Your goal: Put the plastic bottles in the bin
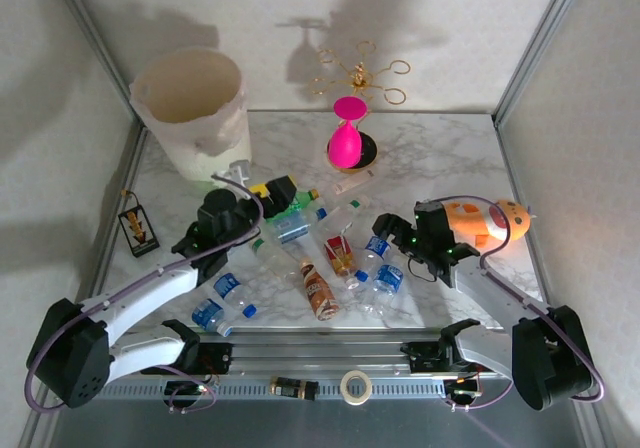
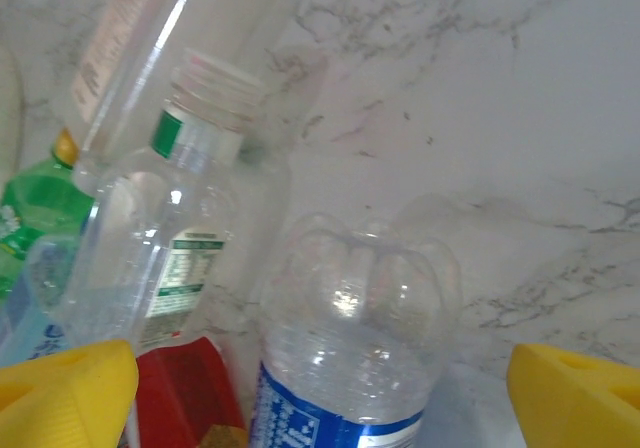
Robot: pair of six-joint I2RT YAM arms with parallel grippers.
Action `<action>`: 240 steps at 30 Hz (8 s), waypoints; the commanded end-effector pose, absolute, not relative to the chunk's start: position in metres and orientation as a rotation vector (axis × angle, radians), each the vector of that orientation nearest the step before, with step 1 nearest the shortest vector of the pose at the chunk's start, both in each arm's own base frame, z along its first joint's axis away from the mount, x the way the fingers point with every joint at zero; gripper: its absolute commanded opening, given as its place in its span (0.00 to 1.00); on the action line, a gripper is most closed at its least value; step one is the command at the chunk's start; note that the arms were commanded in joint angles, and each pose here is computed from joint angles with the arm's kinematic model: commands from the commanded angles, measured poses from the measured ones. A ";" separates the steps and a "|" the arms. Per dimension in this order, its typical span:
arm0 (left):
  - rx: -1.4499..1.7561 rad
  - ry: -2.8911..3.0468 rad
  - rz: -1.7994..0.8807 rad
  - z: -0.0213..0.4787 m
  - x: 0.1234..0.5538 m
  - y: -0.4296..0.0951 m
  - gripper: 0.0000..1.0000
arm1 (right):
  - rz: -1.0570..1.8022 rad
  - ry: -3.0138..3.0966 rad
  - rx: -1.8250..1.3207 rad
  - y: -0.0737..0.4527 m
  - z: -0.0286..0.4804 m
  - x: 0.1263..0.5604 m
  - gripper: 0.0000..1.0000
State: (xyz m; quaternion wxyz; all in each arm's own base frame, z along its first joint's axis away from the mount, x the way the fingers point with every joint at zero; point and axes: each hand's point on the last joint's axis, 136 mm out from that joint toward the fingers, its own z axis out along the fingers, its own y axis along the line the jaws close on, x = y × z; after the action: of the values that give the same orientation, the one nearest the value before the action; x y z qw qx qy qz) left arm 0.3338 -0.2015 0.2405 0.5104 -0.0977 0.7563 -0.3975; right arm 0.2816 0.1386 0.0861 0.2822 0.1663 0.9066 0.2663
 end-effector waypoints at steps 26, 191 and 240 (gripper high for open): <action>-0.325 1.809 -1.017 0.206 0.298 -0.218 1.00 | 0.743 2.467 0.478 0.168 0.054 0.312 0.77; -0.396 1.637 -0.293 0.423 0.491 -0.014 1.00 | 0.622 2.004 0.339 0.138 0.188 0.302 0.99; -0.009 1.793 -0.925 0.210 0.307 -0.277 1.00 | 0.335 2.829 0.143 0.170 0.057 0.181 0.96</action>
State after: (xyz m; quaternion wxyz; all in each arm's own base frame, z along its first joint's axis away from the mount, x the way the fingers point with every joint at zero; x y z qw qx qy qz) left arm 0.3014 -0.2748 0.1910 0.5111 0.0046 0.7707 -0.3804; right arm 0.1900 0.1682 0.0673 0.1619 0.0378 0.9795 0.1139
